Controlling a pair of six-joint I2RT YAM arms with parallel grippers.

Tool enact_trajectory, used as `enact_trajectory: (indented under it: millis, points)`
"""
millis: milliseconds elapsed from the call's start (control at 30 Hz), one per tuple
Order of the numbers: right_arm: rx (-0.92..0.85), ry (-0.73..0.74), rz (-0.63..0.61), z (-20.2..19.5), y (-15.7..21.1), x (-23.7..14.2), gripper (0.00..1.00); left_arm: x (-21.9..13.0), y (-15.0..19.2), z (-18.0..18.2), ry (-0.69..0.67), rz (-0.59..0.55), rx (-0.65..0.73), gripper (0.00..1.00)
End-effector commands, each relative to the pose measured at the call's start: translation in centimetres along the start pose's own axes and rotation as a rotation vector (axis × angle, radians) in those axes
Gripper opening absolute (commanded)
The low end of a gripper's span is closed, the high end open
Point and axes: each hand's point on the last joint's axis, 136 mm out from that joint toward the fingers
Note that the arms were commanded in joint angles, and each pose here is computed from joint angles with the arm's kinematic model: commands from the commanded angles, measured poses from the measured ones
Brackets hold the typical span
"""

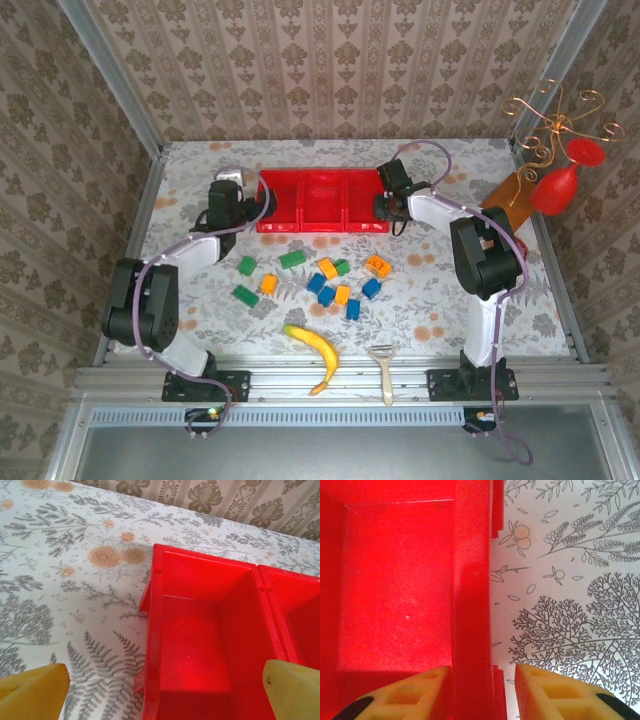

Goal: Sort the legos into containers by color
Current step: Rotate the container at the top-center of the table, then pick up the lego from the middle-left of the table.

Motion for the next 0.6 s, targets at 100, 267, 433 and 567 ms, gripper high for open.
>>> enact_trajectory:
  millis: [100, 267, 433, 567]
  points:
    - [-0.021, 0.005, -0.019, 0.0, -1.2, -2.3, 0.55, -4.5, 0.5, 2.1, -0.100, 0.053, 0.031, 1.00]
    - [0.000, 0.023, -0.038, -0.7, -1.4, -4.9, 0.66, -8.3, 2.0, 3.5, -0.140, 0.112, 0.045, 0.98]
    - [0.062, 0.031, -0.070, -1.4, -0.7, -7.6, 0.74, -11.0, 4.6, 4.1, -0.146, 0.207, 0.034, 0.95]
    - [0.122, 0.036, -0.077, -1.9, 1.1, -9.3, 0.78, -11.6, 7.4, 4.4, -0.135, 0.285, -0.003, 0.90]
Point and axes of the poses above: each hand's point on the last joint's axis, 136 mm out from that joint toward the fingers, its own x axis out along the fingers, its own z axis along the line the jaws close on, y = z × x, and after that the axes turned 7 degrees about -x, right-handed
